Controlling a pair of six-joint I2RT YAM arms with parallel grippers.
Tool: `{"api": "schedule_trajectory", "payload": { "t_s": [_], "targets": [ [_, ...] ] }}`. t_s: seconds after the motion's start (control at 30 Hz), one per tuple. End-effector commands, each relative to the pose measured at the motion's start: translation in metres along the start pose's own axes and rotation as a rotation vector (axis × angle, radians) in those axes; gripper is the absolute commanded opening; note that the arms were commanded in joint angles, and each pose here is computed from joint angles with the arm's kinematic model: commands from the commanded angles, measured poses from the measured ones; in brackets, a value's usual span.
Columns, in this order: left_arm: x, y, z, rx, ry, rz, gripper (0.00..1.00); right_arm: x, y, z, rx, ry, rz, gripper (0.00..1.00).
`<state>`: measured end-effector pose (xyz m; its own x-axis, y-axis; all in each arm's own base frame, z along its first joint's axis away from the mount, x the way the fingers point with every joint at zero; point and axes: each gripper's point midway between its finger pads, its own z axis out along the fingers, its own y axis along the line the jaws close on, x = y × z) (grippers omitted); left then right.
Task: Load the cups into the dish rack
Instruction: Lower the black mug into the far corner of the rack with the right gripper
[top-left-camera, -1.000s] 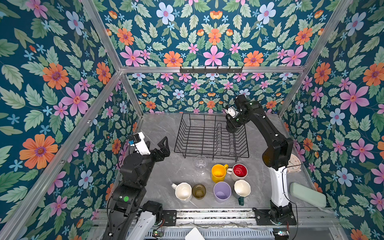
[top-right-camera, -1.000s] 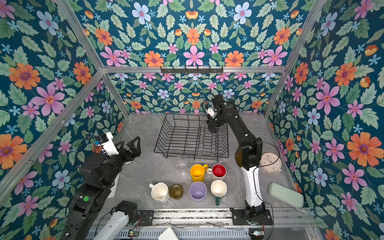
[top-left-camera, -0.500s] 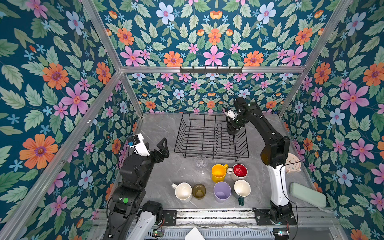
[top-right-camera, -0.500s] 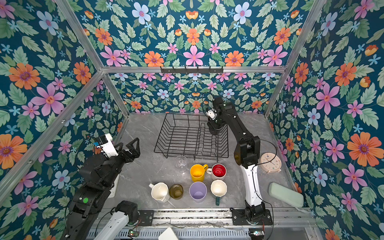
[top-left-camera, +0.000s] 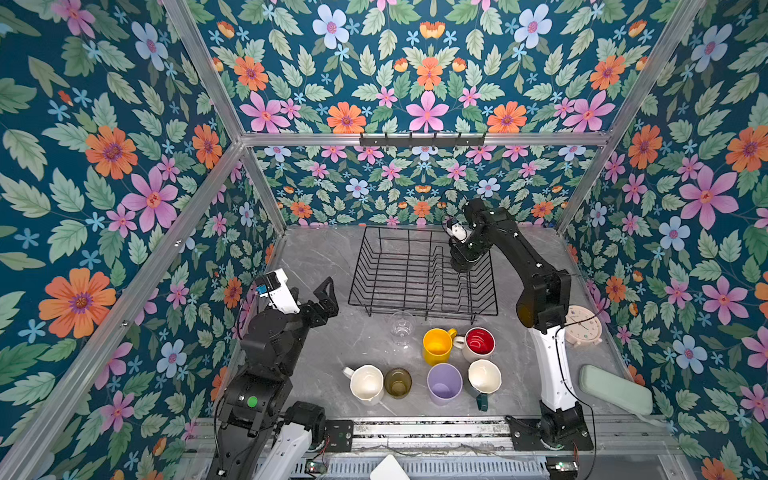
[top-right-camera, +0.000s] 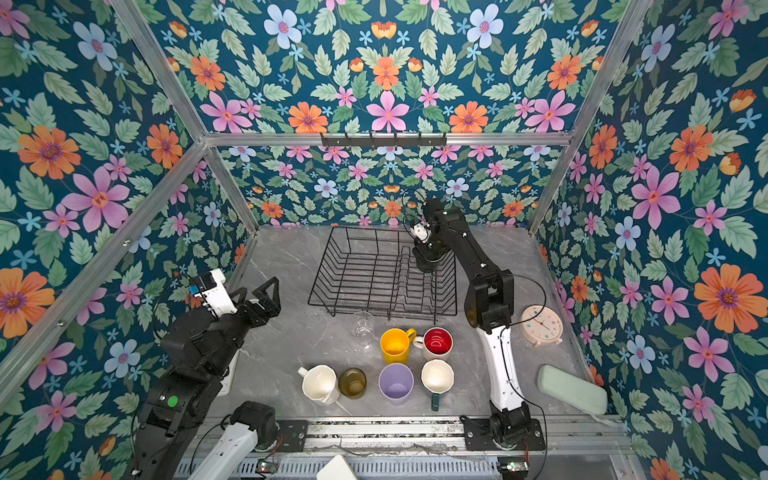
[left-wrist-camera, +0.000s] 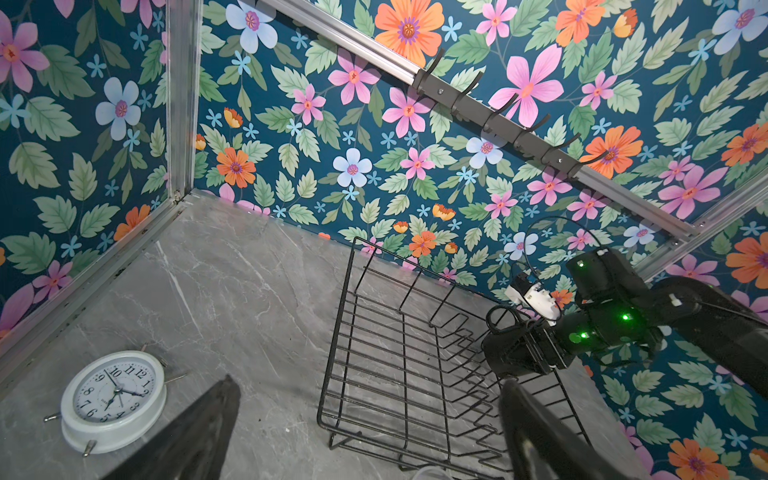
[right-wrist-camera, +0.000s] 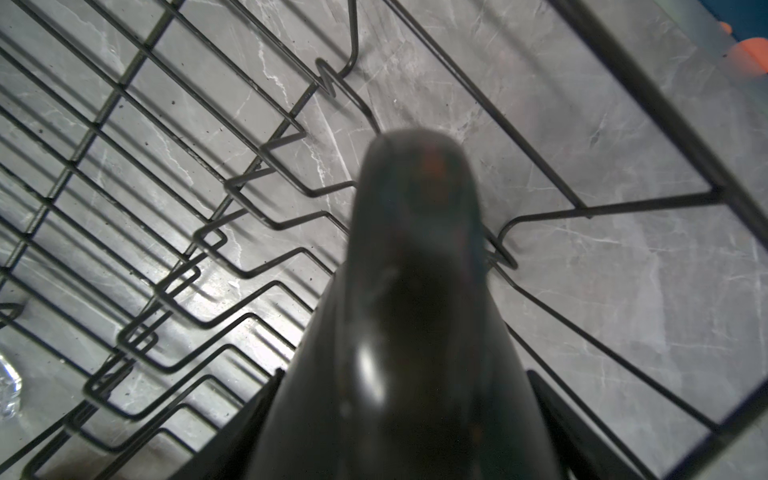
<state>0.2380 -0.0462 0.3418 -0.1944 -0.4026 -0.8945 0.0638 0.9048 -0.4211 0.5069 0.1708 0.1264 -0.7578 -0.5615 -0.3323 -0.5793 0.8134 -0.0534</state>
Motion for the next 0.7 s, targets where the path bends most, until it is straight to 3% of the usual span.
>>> {"api": "schedule_trajectory", "payload": {
  "t_s": [0.0,0.27,0.6,0.67],
  "targets": [
    [-0.002,-0.001,-0.001,0.004,-0.007,-0.005,1.00,0.000,0.005,0.004,-0.027,0.005,-0.003,0.00],
    [0.001,0.002,-0.001,-0.006,-0.003,-0.010,1.00,0.004,0.004,0.020,-0.032,0.031,0.009,0.02],
    [0.004,0.007,-0.001,-0.029,0.002,-0.009,1.00,0.007,0.006,0.029,-0.042,0.048,0.026,0.32],
    [0.003,0.008,-0.001,-0.035,0.002,-0.009,1.00,0.008,0.005,0.030,-0.038,0.051,0.030,0.46]
  ]
}}
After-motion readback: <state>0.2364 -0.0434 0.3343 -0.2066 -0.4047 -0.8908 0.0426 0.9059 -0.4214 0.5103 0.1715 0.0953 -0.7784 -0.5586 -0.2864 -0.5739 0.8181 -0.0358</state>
